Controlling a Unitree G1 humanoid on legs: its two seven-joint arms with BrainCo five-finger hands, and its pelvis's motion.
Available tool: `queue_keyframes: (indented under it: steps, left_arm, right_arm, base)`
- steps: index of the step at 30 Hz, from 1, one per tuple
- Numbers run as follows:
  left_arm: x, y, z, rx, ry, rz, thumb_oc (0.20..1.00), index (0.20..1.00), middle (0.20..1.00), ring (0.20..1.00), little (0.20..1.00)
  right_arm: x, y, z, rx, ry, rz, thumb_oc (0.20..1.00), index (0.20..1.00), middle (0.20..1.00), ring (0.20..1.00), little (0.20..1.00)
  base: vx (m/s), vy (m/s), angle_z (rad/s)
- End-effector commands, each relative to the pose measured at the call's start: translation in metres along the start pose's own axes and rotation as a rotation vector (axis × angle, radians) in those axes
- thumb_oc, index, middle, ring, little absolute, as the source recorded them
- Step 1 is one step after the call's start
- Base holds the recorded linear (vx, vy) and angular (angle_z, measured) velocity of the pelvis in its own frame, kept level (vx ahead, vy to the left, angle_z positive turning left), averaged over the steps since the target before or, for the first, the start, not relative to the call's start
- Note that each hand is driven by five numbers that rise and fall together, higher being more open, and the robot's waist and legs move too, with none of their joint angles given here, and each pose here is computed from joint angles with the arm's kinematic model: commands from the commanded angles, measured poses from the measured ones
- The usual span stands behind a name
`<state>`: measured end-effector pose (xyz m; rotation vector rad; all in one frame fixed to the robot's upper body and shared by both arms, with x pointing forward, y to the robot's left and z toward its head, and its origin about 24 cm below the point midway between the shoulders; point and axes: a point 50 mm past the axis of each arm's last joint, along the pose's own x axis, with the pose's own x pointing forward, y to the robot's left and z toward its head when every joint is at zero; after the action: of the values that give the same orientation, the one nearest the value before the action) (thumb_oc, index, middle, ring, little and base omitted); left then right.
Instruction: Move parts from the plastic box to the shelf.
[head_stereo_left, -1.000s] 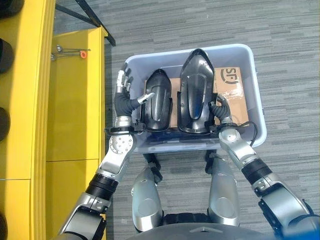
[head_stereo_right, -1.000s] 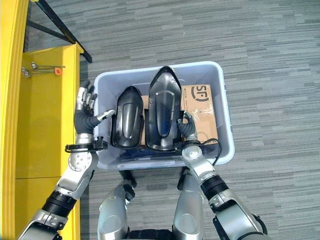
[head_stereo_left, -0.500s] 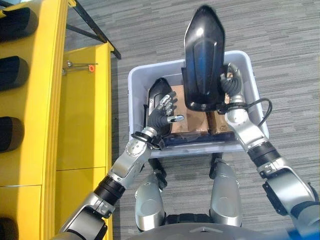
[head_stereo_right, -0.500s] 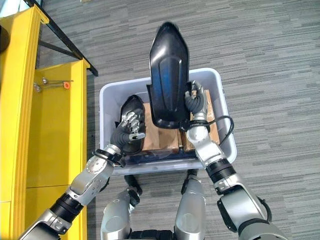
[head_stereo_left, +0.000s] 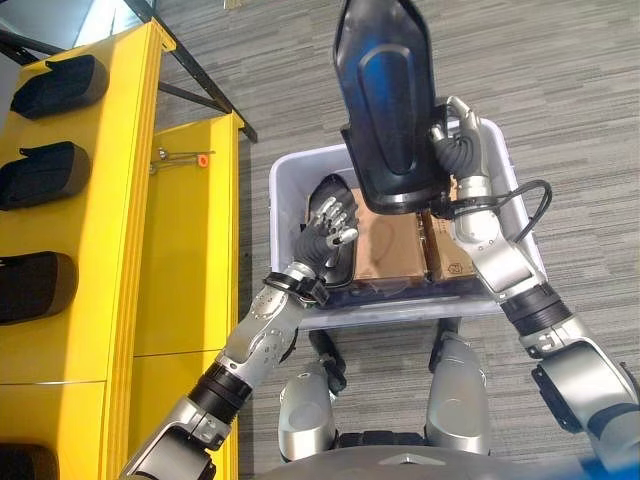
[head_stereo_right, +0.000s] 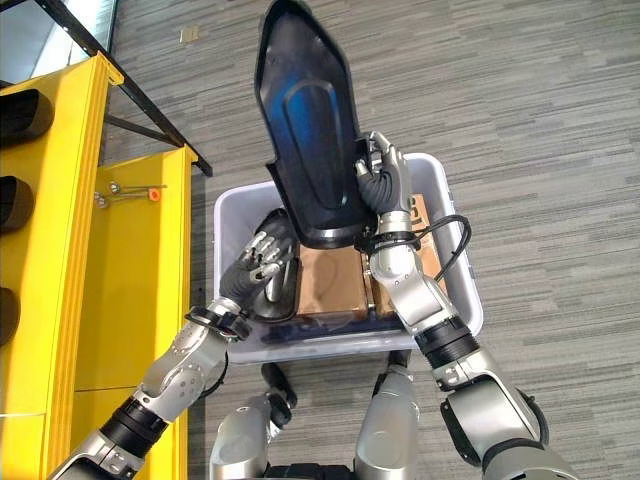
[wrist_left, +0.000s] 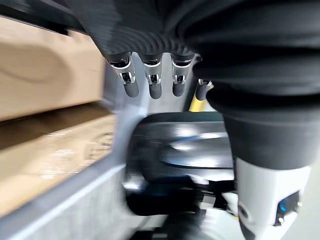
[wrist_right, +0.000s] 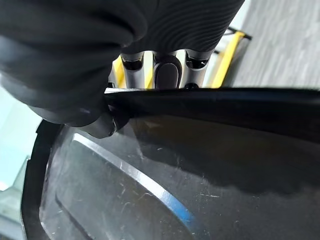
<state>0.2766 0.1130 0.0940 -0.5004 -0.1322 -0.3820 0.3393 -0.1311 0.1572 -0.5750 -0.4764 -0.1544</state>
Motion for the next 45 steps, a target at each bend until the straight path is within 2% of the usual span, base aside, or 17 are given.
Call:
queue_keyframes:
  steps: [1, 15, 25, 27, 32, 41, 45]
  left_arm:
    - [-0.003, -0.008, 0.020, -0.025, -0.135, -0.010, 1.000, 1.000, 1.000, 1.000, 1.000]
    - [0.009, -0.014, 0.059, 0.022, -0.303, 0.060, 1.000, 1.000, 1.000, 1.000, 1.000]
    - [0.016, -0.017, 0.046, 0.018, -0.200, 0.121, 1.000, 1.000, 1.000, 1.000, 1.000]
    - [0.014, -0.017, 0.043, 0.021, -0.210, 0.137, 1.000, 1.000, 1.000, 1.000, 1.000]
    - [0.002, -0.003, 0.043, 0.036, -0.216, 0.285, 1.000, 1.000, 1.000, 1.000, 1.000]
    - [-0.005, 0.017, 0.013, 0.127, -0.025, 0.358, 1.000, 1.000, 1.000, 1.000, 1.000]
    - [-0.006, 0.017, 0.003, 0.117, -0.001, 0.357, 1.000, 1.000, 1.000, 1.000, 1.000]
  right_arm:
    - [-0.004, 0.011, 0.028, 0.100, -0.129, -0.018, 0.200, 0.200, 0.200, 0.200, 0.200]
    - [-0.028, 0.030, 0.008, 0.093, -0.050, 0.080, 0.200, 0.200, 0.200, 0.200, 0.200]
    - [-0.024, 0.026, 0.024, 0.104, -0.148, 0.002, 0.200, 0.200, 0.200, 0.200, 0.200]
    - [-0.022, 0.022, 0.032, 0.157, -0.170, -0.046, 0.200, 0.200, 0.200, 0.200, 0.200]
    - [-0.022, 0.006, 0.046, 0.263, -0.225, -0.116, 0.200, 0.200, 0.200, 0.200, 0.200]
    - [-0.021, -0.008, 0.070, 0.347, -0.300, -0.105, 0.200, 0.200, 0.200, 0.200, 0.200]
    - [-0.020, -0.006, 0.076, 0.364, -0.306, -0.078, 0.200, 0.200, 0.200, 0.200, 0.200]
  base:
    - [0.00, -0.034, 0.03]
    - [0.00, -0.013, 0.02]
    - [0.00, -0.007, 0.02]
    - [0.00, 0.000, 0.00]
    - [0.00, 0.000, 0.00]
    - [0.00, 0.000, 0.00]
    - [0.00, 0.000, 0.00]
